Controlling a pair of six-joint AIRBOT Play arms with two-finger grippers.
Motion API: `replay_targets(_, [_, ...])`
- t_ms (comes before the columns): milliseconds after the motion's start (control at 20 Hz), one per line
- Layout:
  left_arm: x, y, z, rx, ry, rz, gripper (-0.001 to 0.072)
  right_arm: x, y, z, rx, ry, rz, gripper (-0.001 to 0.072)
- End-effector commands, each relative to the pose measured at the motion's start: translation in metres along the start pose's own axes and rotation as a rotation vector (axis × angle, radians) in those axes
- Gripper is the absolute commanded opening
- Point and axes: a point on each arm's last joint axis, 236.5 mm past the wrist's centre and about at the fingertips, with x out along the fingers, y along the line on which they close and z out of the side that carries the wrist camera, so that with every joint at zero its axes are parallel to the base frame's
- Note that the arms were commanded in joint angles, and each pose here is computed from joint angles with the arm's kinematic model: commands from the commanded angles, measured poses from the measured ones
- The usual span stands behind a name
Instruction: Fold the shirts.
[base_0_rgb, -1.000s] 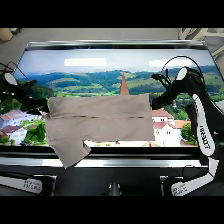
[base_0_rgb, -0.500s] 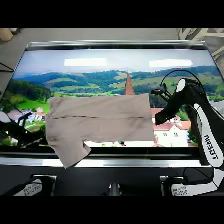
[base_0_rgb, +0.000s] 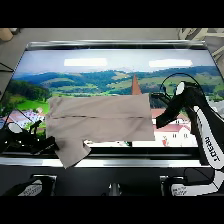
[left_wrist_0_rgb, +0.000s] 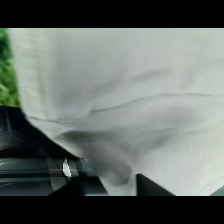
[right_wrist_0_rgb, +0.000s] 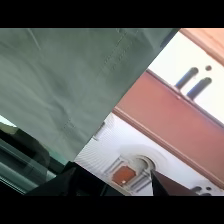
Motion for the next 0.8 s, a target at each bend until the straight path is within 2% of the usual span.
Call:
replay_targets(0, [0.007, -0.006, 0.008, -0.004, -0.033, 0.008, 0.0236, 0.018, 0.011, -0.019, 0.015, 0.053, 0.042, 0.0487])
replay_targets(50, [0.007, -0.006, 0.008, -0.003, -0.034, 0.008, 0.0111, 0.025, 0.017, -0.025, 0.020, 0.059, 0.059, 0.0490])
replay_targets(100, [0.007, -0.006, 0.009, -0.003, -0.035, 0.008, 0.0026, 0.033, 0.022, -0.029, 0.027, 0.056, 0.072, 0.0499])
replay_targets(150, [0.007, -0.006, 0.009, -0.002, -0.037, 0.008, 0.0026, 0.039, 0.028, -0.030, 0.033, 0.047, 0.092, 0.0547])
replay_targets(200, [0.005, -0.007, 0.009, 0.007, -0.044, 0.008, 0.0026, 0.045, 0.036, -0.029, 0.043, 0.033, 0.123, 0.0627])
replay_targets(350, [-0.002, -0.010, 0.013, 0.025, -0.088, 0.006, 0.0026, 0.057, 0.045, -0.014, 0.076, -0.044, 0.163, 0.0621])
replay_targets(450, [-0.008, -0.012, 0.014, 0.035, -0.114, 0.004, 0.0025, 0.057, 0.050, 0.002, 0.098, -0.114, 0.190, 0.0586])
replay_targets(500, [-0.010, -0.013, 0.015, 0.039, -0.125, 0.003, 0.0025, 0.056, 0.053, 0.009, 0.116, -0.140, 0.205, 0.0533])
replay_targets(650, [-0.013, -0.014, 0.017, 0.044, -0.142, 0.002, 0.0026, 0.057, 0.056, 0.008, 0.137, -0.131, 0.220, 0.0508])
replay_targets(700, [-0.013, -0.014, 0.018, 0.043, -0.147, 0.002, 0.0025, 0.058, 0.057, 0.006, 0.142, -0.123, 0.222, 0.0385])
replay_targets(750, [-0.013, -0.014, 0.019, 0.043, -0.152, 0.003, 0.0025, 0.058, 0.057, 0.005, 0.144, -0.120, 0.223, 0.0325])
